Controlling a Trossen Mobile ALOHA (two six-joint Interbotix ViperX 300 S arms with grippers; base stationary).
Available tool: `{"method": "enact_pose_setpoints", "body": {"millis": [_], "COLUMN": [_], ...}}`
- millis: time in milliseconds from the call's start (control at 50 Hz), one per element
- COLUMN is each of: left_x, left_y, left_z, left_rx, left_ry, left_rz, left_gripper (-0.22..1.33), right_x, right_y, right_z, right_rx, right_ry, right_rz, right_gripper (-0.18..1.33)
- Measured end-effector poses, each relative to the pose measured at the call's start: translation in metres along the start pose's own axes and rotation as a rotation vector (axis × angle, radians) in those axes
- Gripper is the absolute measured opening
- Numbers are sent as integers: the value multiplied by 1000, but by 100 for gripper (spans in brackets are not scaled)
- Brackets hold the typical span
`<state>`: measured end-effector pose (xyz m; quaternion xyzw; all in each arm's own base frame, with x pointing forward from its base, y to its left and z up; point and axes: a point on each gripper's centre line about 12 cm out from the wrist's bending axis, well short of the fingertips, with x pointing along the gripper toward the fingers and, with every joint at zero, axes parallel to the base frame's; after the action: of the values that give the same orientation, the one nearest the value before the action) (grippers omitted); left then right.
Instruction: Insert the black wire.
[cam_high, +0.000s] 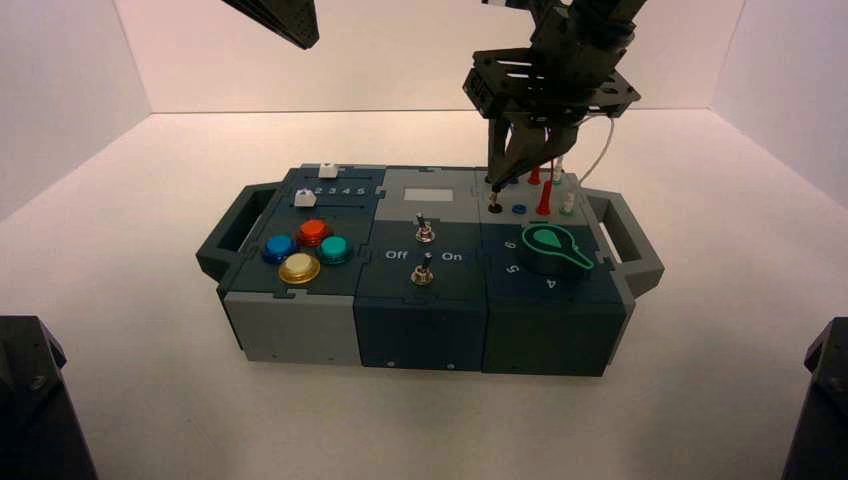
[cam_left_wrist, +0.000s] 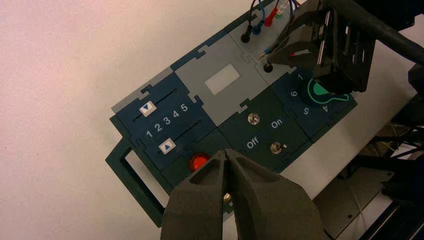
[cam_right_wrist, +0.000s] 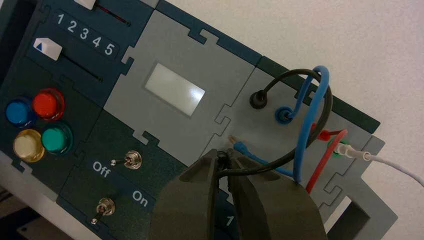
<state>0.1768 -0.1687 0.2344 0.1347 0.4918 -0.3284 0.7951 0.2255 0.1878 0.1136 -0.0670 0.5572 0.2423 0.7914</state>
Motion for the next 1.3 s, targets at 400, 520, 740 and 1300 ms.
{"method": "enact_pose_setpoints", "body": {"millis": [400, 520, 740, 1300], "left_x": [2, 3, 3, 3], "left_y": [0, 0, 0, 0], "left_z": [0, 0, 0, 0], "left_rx": [1, 2, 2, 8], "left_ry": [9, 11, 11, 11], "left_rz": [0, 1, 2, 2], "left_gripper": [-16, -16, -16, -16], "right_x": [-2, -2, 0, 7], "right_y": [1, 0, 0, 3], "right_z": [-2, -2, -3, -6], "right_rx": [1, 2, 5, -9], "right_ry": [10, 9, 11, 20], "right_rz": [2, 2, 0, 0], "right_gripper": [2, 2, 2, 2]}}
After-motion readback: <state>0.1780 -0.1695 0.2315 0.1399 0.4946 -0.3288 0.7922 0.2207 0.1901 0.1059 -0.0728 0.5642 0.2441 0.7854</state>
